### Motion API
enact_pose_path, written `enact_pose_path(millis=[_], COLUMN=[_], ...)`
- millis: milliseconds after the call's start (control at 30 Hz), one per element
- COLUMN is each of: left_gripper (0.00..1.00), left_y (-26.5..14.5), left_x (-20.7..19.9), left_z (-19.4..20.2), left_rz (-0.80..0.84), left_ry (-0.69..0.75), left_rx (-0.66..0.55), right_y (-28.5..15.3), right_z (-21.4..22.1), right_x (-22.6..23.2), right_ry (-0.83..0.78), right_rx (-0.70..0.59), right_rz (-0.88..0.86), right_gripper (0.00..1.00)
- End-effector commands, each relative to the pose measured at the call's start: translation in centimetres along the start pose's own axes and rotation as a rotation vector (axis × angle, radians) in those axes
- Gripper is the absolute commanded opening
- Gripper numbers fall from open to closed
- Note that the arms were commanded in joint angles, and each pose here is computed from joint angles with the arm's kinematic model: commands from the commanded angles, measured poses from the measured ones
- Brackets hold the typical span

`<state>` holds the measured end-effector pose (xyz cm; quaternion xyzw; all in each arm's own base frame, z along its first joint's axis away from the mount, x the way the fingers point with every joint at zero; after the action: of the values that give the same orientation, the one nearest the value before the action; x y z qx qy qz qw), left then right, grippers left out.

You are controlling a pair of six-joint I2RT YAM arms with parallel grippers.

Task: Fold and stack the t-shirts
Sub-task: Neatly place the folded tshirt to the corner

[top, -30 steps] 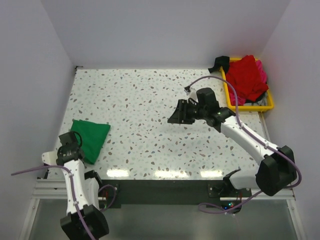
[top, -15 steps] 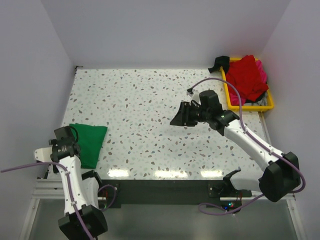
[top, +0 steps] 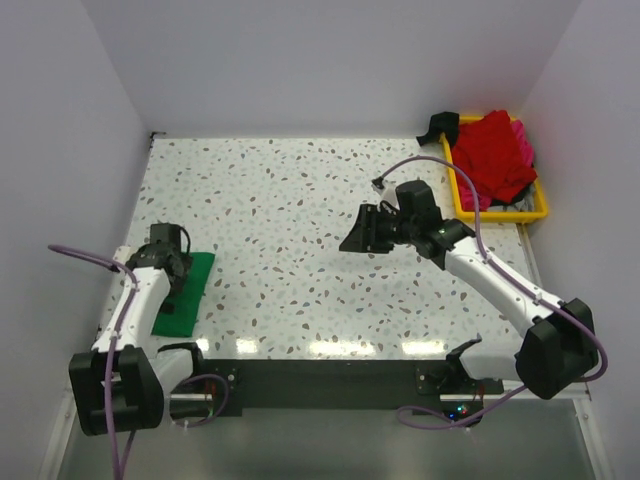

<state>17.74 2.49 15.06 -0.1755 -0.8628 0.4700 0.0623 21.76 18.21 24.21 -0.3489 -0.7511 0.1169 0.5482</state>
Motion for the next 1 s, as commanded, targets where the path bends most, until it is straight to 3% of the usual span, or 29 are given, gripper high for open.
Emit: enact_pose_path(millis=[0,400,667,967], left_gripper=[1.00,1.00,1.00,1.00], left_y=[0.1,3.6,7.2,8.0], left_x=[-1.8,-2.4,-1.2,-1.8], left_z=[-0.2,0.9,0.8,0.0], left_rz=[0.041,-0.075,-0.128,-0.132], left_ry=[0.006,0.025,0.079,0.120], left_rx=[-0.045,-0.028,0.054,0.049], right_y=[-0.1,0.4,0.6,1.0], right_z=[-0.5,-0.3,-0.2,-0.5], right_x=[0.6,0.1,-0.2,-0.4], right_ry=[-0.027,-0.030,-0.040,-0.038], right_rx=[-0.028,-0.009,-0.005,-0.002], right_rz=[-0.023,-0.008,0.008,0.010], right_gripper=[0.50,0.50,0.50,0.50])
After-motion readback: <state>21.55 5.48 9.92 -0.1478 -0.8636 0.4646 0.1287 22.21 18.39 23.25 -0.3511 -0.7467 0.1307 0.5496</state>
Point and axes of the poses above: each gripper's point midway between its finger pads, its own y axis out along the fingers, its own x axis along the line the jaws close on, z = x × y, the point moved 10 cm from there along -y, back along the fingers, and after that the axes turned 11 degrees about y, right-handed, at the moved point
